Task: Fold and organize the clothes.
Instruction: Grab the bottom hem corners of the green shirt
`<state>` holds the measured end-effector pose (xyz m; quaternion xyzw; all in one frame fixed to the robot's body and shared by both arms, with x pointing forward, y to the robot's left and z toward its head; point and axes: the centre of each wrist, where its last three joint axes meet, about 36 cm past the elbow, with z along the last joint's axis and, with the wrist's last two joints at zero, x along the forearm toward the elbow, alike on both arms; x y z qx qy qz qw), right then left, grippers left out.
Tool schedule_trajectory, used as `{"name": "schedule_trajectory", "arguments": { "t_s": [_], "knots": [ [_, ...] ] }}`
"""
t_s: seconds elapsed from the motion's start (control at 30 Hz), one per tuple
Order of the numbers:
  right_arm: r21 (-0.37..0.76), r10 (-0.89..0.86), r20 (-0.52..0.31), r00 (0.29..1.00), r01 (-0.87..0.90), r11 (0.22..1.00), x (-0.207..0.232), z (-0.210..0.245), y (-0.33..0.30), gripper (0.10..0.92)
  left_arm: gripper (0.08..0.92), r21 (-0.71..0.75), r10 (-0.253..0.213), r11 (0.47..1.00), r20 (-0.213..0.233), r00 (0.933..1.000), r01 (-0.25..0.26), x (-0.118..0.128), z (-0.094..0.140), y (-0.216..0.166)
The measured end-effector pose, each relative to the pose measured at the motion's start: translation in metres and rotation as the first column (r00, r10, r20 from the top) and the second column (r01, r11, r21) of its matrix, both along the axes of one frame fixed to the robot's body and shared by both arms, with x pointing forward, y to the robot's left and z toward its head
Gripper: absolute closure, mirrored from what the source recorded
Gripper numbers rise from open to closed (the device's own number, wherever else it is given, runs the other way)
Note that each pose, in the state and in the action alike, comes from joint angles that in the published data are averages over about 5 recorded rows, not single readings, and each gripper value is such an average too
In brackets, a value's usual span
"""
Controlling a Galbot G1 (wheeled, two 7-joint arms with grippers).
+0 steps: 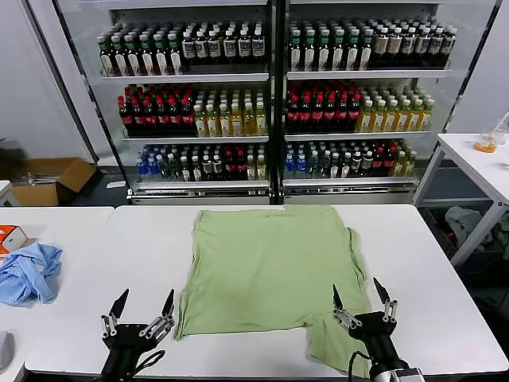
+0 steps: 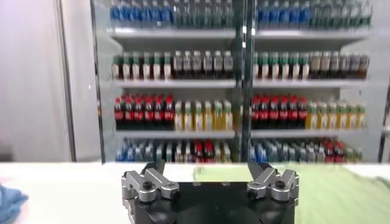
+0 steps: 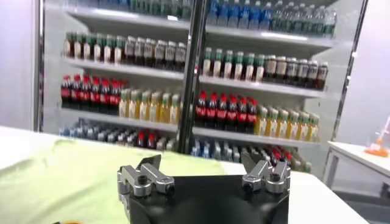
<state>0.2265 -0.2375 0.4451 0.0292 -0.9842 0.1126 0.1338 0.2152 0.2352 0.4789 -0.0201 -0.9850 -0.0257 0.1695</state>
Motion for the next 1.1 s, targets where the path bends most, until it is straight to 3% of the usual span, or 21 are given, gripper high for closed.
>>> {"name": "schedule_trajectory", "arguments": {
  "t_s": [0.23,0.47,0.77,1.1],
  "knots": [
    [-0.030,-0.016,-0.115,0.993,0.012,0.999,-0.014,0.000,-0.003,0.200,0.177,0.022,-0.020,1.000,-0.082,0.9964,0.022,0.005,-0.005,0.001],
    [-0.061,-0.049,-0.227,0.973,0.036,0.997,-0.024,-0.006,-0.003,0.200,0.177,0.026,-0.040,0.999,-0.135,0.9900,0.044,0.012,-0.014,-0.003],
    [-0.054,-0.062,-0.323,0.944,0.047,0.997,-0.029,-0.013,0.000,0.200,0.177,0.027,-0.046,0.998,-0.179,0.9828,0.052,0.026,-0.030,-0.006],
    [-0.022,-0.062,-0.367,0.928,0.057,0.998,-0.027,-0.019,0.004,0.200,0.177,0.012,-0.047,0.999,-0.208,0.9769,0.051,0.043,-0.048,-0.008]
  ]
}}
